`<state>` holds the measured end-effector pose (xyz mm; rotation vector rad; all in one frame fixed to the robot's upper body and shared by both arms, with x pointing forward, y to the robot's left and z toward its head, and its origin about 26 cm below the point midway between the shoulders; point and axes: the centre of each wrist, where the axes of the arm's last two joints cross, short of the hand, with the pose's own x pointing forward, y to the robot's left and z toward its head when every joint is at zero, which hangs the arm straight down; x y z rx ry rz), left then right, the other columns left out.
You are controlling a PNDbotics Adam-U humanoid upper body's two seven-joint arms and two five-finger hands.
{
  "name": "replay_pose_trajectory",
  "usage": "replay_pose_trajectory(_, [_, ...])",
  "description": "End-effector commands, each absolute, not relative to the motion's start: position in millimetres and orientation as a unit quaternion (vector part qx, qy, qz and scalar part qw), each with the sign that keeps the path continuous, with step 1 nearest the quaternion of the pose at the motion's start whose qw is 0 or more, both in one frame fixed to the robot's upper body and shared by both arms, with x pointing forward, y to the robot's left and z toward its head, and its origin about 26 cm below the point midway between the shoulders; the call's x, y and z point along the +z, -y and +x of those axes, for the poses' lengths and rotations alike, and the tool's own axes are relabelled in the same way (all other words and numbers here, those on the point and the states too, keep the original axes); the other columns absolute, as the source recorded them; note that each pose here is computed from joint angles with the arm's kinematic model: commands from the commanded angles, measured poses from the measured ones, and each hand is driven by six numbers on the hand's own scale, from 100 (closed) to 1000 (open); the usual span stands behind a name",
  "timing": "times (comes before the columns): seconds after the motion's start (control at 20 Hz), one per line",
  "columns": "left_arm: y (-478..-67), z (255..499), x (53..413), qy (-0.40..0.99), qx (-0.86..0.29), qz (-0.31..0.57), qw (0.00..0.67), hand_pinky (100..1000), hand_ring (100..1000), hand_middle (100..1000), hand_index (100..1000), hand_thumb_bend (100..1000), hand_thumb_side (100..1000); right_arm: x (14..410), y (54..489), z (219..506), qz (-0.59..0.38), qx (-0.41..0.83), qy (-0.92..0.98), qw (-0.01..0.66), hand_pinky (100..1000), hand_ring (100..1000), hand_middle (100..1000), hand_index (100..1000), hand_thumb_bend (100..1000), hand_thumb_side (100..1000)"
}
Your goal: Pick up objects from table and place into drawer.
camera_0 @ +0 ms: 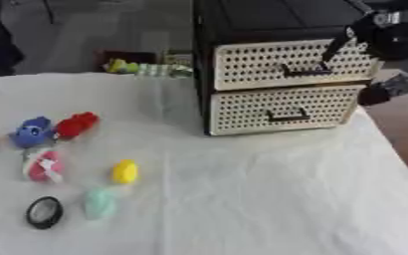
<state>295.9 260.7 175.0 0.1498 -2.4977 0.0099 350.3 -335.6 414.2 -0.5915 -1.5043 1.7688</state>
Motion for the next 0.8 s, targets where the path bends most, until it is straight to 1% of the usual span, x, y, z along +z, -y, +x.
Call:
replay_pose_trajectory(0.05, [-260, 295, 181, 0.951, -0.001, 0.056, 0.303, 353, 589, 602, 786, 100, 876, 424, 338, 350, -0.254, 0.677, 0.584, 0.369, 100, 100, 100, 841, 601, 563])
replay_pose_trajectory(0.55, [-257, 295, 181, 0.951, 0.000, 0.053, 0.305, 353, 590, 602, 786, 100, 879, 416, 332, 361, -0.283, 0.655, 0.592, 0.375, 100, 100, 100, 859, 612, 554])
replay_pose_trajectory(0.8, [-257, 295, 180, 0.951, -0.001, 0.051, 0.306, 352, 590, 602, 786, 100, 881, 412, 331, 366, -0.302, 0.649, 0.587, 0.378, 100, 100, 100, 859, 629, 527])
